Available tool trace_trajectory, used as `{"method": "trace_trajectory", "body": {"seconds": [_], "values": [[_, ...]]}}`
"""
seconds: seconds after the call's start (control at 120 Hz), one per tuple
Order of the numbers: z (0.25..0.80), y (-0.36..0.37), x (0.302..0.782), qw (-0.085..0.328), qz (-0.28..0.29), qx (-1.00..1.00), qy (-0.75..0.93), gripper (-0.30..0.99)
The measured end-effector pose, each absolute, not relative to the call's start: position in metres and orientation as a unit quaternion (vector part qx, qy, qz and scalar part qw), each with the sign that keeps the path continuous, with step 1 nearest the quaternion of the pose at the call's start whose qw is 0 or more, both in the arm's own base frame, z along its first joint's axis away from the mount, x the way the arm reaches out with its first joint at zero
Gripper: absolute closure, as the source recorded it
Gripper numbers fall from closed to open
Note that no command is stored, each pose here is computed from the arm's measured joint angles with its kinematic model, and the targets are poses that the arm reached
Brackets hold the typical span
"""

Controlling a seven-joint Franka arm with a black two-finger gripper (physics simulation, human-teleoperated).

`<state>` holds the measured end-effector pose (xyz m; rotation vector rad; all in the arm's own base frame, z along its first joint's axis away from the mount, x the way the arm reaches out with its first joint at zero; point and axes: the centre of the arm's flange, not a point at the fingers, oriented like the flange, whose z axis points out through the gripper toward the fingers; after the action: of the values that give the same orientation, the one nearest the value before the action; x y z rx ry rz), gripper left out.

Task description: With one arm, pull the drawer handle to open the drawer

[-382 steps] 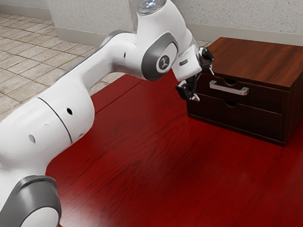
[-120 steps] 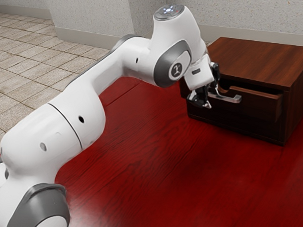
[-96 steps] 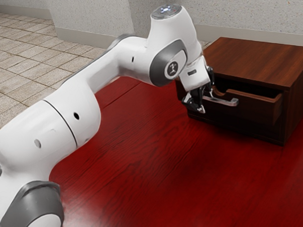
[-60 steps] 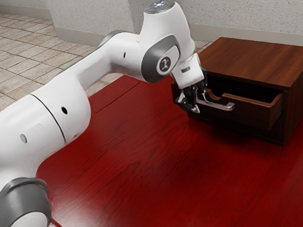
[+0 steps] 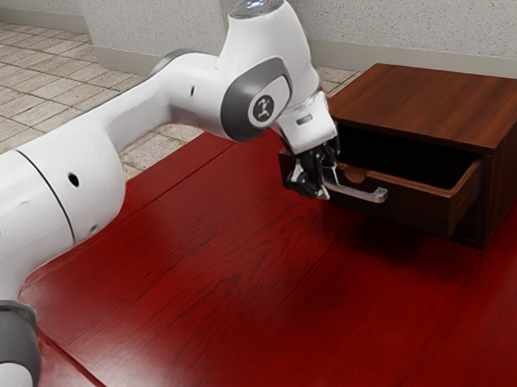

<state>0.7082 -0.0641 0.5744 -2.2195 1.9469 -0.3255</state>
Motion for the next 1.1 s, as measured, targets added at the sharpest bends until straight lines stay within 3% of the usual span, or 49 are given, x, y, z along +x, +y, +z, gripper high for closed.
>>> {"method": "trace_trajectory", "body": {"seconds": [0.492,0.817,1.1], "values": [[0.574,-0.081,0.675,0.08,-0.104,-0.754,0.644,0.39],[0.582,-0.095,0.64,0.079,-0.106,-0.758,0.639,0.4],[0.757,-0.209,0.51,0.168,-0.227,-0.646,0.709,0.12]]}}
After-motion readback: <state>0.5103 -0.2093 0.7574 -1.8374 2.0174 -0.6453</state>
